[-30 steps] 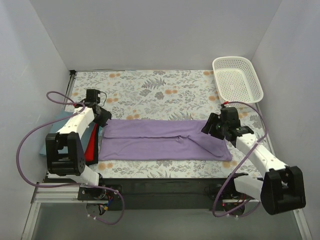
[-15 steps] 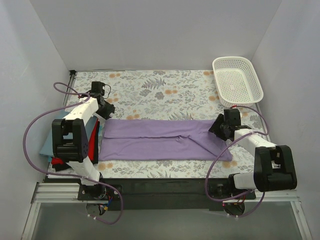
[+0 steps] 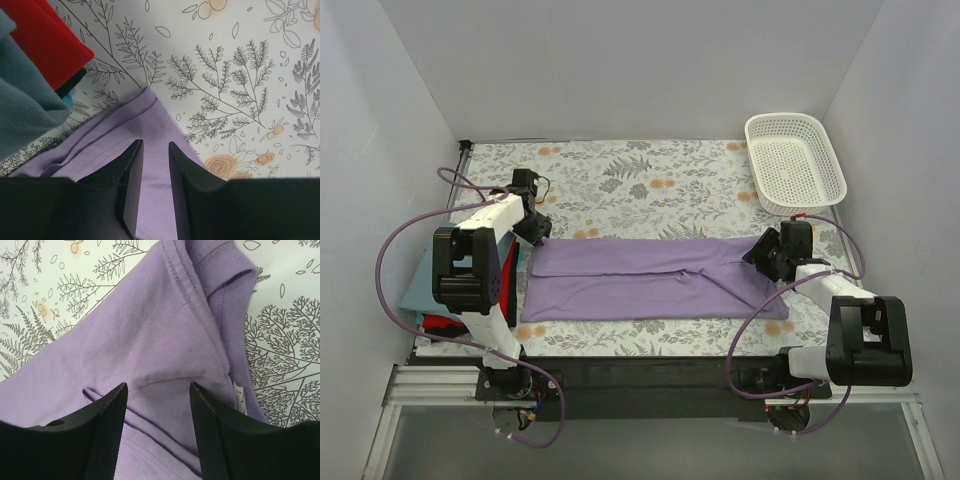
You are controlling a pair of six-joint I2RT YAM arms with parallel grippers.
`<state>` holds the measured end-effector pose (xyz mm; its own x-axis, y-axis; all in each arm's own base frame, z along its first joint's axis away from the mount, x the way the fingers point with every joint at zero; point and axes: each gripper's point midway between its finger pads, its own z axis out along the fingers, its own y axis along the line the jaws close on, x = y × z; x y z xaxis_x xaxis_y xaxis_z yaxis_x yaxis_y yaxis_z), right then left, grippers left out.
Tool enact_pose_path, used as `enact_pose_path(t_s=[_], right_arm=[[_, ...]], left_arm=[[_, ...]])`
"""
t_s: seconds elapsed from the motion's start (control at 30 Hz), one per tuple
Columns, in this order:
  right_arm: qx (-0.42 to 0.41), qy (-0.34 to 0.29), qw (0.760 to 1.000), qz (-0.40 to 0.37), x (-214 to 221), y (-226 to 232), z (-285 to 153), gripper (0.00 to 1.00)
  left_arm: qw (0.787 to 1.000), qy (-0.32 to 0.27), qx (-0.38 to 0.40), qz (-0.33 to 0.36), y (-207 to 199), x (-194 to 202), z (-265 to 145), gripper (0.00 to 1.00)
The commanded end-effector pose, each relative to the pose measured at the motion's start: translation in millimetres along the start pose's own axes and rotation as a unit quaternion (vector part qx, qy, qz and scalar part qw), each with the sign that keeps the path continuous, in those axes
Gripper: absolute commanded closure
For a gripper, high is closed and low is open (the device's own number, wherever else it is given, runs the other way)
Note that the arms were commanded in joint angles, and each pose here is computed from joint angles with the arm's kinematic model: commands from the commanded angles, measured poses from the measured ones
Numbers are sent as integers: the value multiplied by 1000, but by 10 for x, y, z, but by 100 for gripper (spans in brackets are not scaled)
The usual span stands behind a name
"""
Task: Fold and stack the t-shirts
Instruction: Fold the tshirt
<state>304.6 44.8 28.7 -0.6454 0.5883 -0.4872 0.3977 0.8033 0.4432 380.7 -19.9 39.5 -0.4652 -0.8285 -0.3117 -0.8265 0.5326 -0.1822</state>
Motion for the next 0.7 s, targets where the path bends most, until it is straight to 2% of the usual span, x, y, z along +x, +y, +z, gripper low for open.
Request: enact_pose_path(t_s=[0.0,0.33,0.67], right_arm=[[43,35,998,-9,248,-287,26,40],[23,41,999,-7,292,-229,1,40],[3,46,999,-7,308,-153,-32,40]], left_arm=[[1000,-25,-16,-5,17,-58,-20,75],[998,-32,-59,-5,95,-66,247,83],[994,-51,-97,-8,83,-190,429,85]])
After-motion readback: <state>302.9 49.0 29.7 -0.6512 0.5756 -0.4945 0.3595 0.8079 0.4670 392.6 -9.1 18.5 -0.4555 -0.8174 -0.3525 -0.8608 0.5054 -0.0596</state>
